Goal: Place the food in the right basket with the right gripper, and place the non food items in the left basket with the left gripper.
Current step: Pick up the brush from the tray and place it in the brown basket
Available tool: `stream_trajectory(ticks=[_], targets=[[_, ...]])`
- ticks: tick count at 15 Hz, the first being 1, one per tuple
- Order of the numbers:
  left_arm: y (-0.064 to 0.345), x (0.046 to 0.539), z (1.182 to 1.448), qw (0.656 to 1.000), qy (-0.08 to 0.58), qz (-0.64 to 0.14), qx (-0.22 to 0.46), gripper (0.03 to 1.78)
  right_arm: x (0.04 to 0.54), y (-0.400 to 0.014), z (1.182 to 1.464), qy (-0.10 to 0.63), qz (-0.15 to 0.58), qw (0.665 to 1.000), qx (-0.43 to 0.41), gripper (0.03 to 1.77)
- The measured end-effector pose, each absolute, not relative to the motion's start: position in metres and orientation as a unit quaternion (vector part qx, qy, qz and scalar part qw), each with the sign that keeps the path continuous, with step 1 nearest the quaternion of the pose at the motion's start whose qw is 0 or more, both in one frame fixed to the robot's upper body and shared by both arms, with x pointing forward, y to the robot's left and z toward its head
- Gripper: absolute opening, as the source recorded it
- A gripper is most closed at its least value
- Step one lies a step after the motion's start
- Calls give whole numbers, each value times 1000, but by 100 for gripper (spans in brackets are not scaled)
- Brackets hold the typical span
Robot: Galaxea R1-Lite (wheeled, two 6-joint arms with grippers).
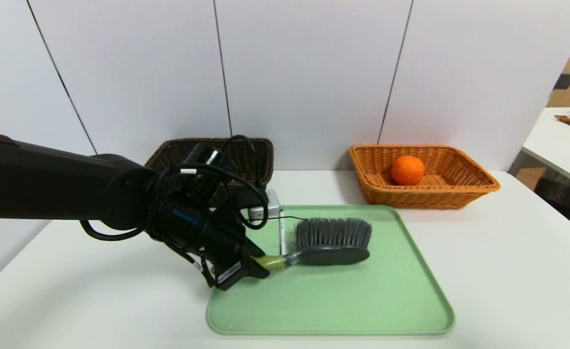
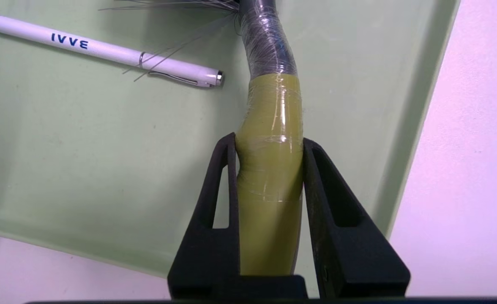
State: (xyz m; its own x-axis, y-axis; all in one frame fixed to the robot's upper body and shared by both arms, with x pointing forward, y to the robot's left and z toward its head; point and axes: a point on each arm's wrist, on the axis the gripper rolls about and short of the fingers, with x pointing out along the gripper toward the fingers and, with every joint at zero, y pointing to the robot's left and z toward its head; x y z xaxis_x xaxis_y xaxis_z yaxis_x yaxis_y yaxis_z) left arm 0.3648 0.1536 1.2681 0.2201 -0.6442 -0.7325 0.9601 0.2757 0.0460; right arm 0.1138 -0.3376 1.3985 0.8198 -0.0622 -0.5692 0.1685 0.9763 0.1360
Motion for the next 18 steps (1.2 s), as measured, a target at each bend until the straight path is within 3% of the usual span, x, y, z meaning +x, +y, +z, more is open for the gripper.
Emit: stream_trajectory(ticks=[13, 18], targets=[[163, 342, 1294, 753, 281, -540, 248, 47, 109, -338, 1397, 289, -61, 951, 92, 170], [167, 333, 1313, 776, 267, -518, 241, 47, 108, -338, 1397, 287, -61, 952, 92, 170]])
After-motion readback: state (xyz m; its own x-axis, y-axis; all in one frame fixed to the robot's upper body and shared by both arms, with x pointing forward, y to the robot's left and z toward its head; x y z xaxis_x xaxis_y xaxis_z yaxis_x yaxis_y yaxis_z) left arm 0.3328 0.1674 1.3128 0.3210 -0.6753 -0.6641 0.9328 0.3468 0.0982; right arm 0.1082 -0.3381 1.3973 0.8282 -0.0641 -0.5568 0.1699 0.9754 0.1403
